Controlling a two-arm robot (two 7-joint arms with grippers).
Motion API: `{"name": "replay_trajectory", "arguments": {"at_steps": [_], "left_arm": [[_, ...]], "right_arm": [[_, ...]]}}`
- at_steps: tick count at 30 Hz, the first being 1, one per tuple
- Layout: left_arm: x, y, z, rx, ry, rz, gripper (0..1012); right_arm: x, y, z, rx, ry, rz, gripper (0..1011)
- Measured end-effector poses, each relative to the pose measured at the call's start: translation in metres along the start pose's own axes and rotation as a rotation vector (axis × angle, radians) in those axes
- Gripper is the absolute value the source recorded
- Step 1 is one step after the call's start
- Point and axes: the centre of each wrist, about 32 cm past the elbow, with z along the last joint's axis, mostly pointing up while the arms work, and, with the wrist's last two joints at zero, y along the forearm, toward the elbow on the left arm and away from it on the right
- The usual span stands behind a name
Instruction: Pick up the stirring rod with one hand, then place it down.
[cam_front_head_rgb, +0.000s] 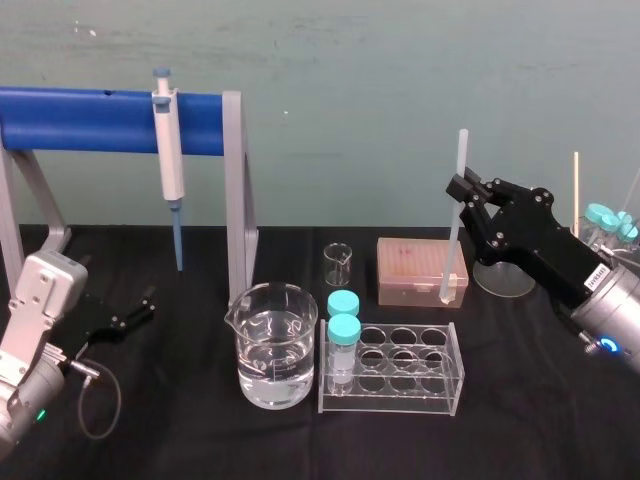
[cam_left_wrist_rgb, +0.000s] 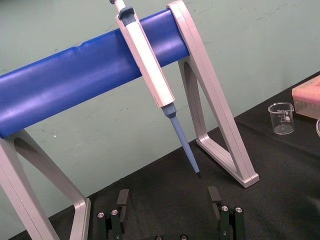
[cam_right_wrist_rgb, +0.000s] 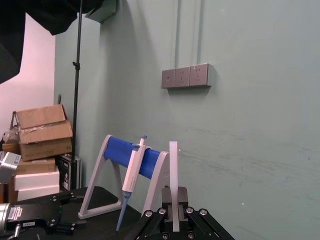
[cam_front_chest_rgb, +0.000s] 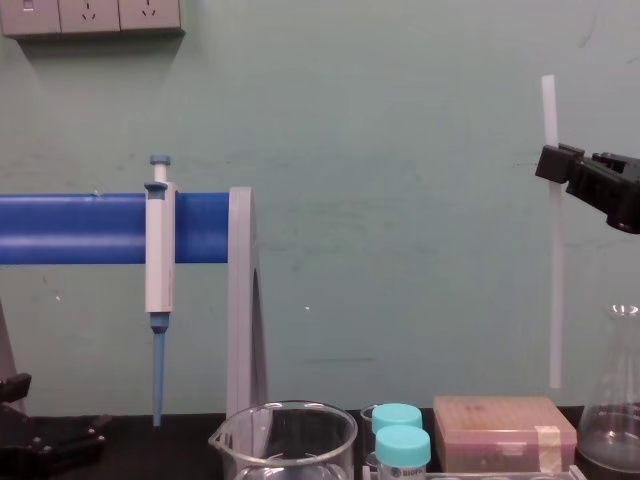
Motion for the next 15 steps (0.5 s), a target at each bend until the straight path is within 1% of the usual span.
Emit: {"name": "replay_trajectory", "arguments": {"at_steps": [15], "left_arm": [[0.0,0.0,0.0,0.0,0.0,0.0,1000]], "right_arm": [[0.0004,-0.0011,0.0008,-0.002,-0.002,0.0,61]]}}
